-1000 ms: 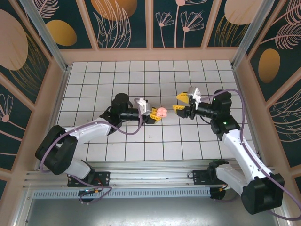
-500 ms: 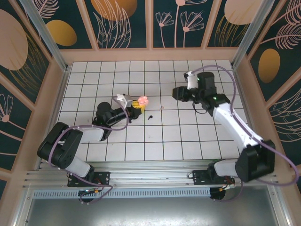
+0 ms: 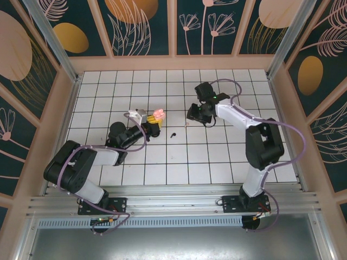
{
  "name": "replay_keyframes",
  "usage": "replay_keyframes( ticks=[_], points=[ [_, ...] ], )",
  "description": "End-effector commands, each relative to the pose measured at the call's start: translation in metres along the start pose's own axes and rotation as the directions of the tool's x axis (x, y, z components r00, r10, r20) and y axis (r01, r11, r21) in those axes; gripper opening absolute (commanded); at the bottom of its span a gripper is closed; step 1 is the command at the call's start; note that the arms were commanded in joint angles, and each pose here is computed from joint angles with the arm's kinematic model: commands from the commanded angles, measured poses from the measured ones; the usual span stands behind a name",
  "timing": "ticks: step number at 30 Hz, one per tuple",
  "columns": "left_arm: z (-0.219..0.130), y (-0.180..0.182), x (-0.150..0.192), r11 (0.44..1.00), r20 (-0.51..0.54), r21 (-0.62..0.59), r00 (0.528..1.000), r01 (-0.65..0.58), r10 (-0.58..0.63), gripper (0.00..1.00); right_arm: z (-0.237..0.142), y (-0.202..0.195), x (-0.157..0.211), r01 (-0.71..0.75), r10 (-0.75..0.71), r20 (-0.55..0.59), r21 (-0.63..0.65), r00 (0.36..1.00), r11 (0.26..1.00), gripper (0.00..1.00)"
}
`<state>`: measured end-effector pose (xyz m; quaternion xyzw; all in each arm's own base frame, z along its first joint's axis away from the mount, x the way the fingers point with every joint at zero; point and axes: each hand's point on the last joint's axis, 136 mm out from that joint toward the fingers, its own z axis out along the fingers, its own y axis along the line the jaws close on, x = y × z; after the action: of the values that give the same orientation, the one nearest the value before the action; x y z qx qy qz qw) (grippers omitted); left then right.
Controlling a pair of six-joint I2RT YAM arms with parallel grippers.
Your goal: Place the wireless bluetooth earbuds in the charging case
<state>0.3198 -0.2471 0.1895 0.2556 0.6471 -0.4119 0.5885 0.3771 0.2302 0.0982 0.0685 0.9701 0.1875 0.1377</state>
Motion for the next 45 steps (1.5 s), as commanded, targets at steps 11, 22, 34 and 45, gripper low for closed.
replay_keyframes(
  ticks=[11, 22, 34, 45],
  points=[
    [-0.002, 0.003, -0.007, 0.998, -0.006, -0.026, 0.998, -0.055, 0.055, 0.1, 0.062, 0.007, -0.007, -0.03, 0.037, -0.095, 0.077, 0.995, 0.997, 0.36],
    [-0.001, 0.005, -0.003, 0.998, -0.023, -0.031, 0.998, -0.058, 0.057, 0.1, 0.08, -0.002, 0.003, -0.039, 0.057, -0.142, 0.128, 0.988, 0.991, 0.36],
    [0.001, 0.006, -0.001, 0.998, -0.036, -0.034, 0.998, -0.056, 0.055, 0.1, 0.087, -0.007, 0.007, -0.035, 0.058, -0.157, 0.142, 0.986, 0.989, 0.29],
    [0.003, 0.006, 0.006, 0.997, -0.073, -0.021, 0.995, -0.076, 0.075, 0.1, 0.079, -0.003, 0.004, -0.048, 0.058, -0.107, 0.102, 0.993, 0.994, 0.21]
  ],
)
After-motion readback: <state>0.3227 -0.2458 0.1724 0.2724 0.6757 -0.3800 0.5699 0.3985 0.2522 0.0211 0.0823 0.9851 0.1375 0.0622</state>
